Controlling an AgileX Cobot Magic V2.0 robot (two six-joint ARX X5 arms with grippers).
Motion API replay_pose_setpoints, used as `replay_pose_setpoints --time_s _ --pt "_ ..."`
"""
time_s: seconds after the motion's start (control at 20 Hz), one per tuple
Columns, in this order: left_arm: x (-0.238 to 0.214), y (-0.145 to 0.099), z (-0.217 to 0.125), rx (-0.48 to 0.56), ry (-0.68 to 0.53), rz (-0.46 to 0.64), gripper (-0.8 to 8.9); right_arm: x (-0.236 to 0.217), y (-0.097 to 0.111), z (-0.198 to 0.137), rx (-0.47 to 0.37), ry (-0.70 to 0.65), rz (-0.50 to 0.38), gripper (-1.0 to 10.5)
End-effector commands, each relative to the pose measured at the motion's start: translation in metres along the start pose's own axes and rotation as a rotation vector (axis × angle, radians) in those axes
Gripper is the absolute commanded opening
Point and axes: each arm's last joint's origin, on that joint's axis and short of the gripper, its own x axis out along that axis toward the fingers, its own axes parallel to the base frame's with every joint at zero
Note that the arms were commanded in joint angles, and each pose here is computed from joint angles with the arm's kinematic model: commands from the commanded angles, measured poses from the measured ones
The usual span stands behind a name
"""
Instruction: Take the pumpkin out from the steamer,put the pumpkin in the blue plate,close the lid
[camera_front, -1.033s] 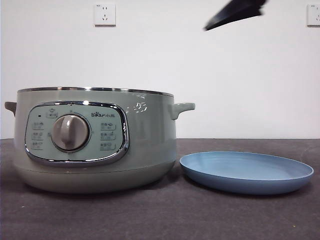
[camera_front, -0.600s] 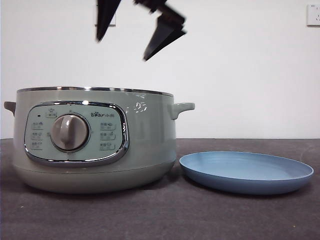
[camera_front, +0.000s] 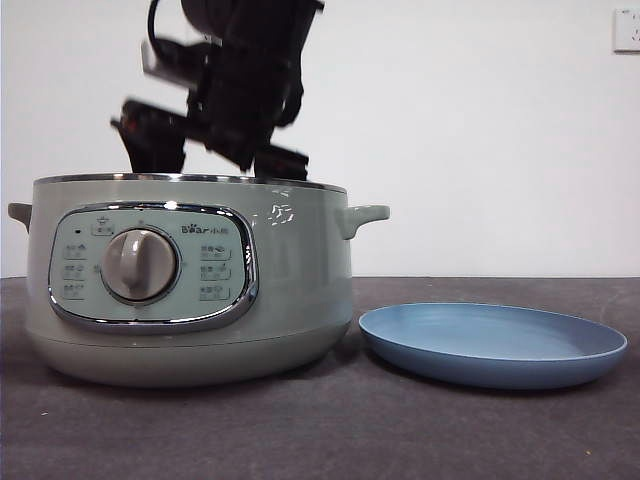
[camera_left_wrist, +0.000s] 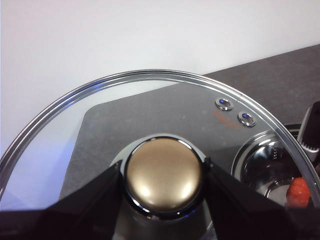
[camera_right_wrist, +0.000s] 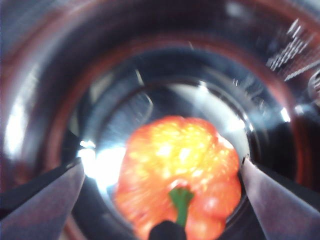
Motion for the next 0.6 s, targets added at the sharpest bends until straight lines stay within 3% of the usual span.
replay_pose_setpoints --time_s 0.05,0.2,0.35,0.6 --pt "-0.007 0.005 0.006 -0.022 -0.057 0.016 -0.09 0.015 -0.003 -0.003 -0.006 0.030 -0.003 6.3" --pt "-0.007 0.005 0.006 -0.020 -0.054 0.015 -0.09 0.019 -0.005 -0.003 -0.002 0.037 -0.004 5.8" --pt "-0.007 0.005 0.006 -0.019 -0.053 0.015 -0.09 0.018 -0.005 -0.003 -0.003 0.037 -0.003 0.0" --pt "-0.005 0.004 0.006 -0.018 -0.051 0.014 -0.09 -0.014 -0.003 0.001 0.039 -0.018 -0.008 -0.2"
